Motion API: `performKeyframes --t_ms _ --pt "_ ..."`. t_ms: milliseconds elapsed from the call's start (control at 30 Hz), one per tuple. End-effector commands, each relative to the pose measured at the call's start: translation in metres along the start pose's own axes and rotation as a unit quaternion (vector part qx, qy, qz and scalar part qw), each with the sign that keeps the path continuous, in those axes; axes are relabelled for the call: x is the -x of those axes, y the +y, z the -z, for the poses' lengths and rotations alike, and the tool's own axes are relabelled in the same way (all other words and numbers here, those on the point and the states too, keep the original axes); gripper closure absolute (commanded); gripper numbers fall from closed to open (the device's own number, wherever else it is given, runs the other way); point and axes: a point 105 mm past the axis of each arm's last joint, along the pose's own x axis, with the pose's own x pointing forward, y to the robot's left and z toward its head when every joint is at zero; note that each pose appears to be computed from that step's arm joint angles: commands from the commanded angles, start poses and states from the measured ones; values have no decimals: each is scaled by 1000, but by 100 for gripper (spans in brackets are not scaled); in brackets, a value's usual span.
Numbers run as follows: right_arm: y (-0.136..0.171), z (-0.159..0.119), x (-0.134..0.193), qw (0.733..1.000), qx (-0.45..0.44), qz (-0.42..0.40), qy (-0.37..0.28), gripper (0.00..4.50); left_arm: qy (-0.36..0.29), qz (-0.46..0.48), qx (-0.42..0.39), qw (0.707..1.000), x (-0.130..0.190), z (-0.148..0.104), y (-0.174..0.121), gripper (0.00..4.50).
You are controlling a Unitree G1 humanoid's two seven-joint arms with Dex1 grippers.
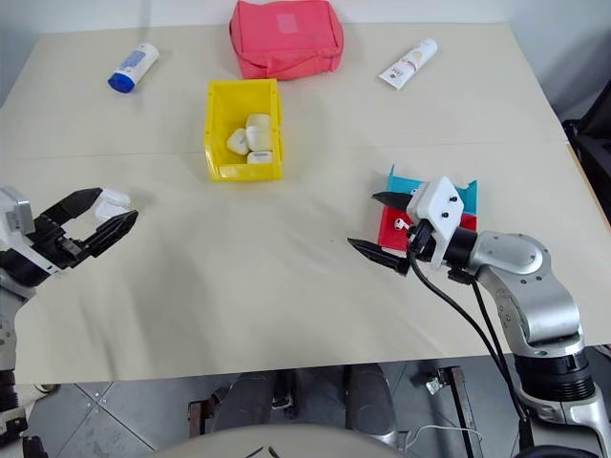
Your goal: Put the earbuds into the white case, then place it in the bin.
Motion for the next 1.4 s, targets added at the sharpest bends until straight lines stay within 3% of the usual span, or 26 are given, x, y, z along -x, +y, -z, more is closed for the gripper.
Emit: performKeyframes --t_ms 33,167,367,500,733,900,1067,1133,1267,1400 --pt "-1 -7 0 1000 18 -3 -12 0 -18 -7 -30 999 2 -13 -1 3" --pt "-3 -8 -2 1000 19 -7 -15 0 -5 -20 -21 1000 5 -14 2 3" --pt "-9 -9 -6 999 23 -18 -17 0 47 7 17 999 36 -10 -9 3" --pt "-12 -9 -6 999 25 -33 -18 0 85 -14 23 996 71 -5 -2 3" --pt "-16 -11 -5 998 31 -56 -15 0 101 -44 8 994 90 -6 12 3" --pt "-17 -12 -9 997 36 -60 -18 0 121 -35 -13 992 70 -7 20 3" --pt "-12 -12 -9 997 36 -68 -16 0 167 -44 -30 985 27 -17 23 3" --pt "-10 -12 -7 997 35 -68 -15 0 219 -42 -12 975 16 -14 20 3" --pt "-7 -11 -4 997 33 -68 -10 0 411 -42 43 910 17 7 12 3" --pt "-1 -11 -1 997 29 -70 -5 0 413 -72 21 908 0 -5 22 3"
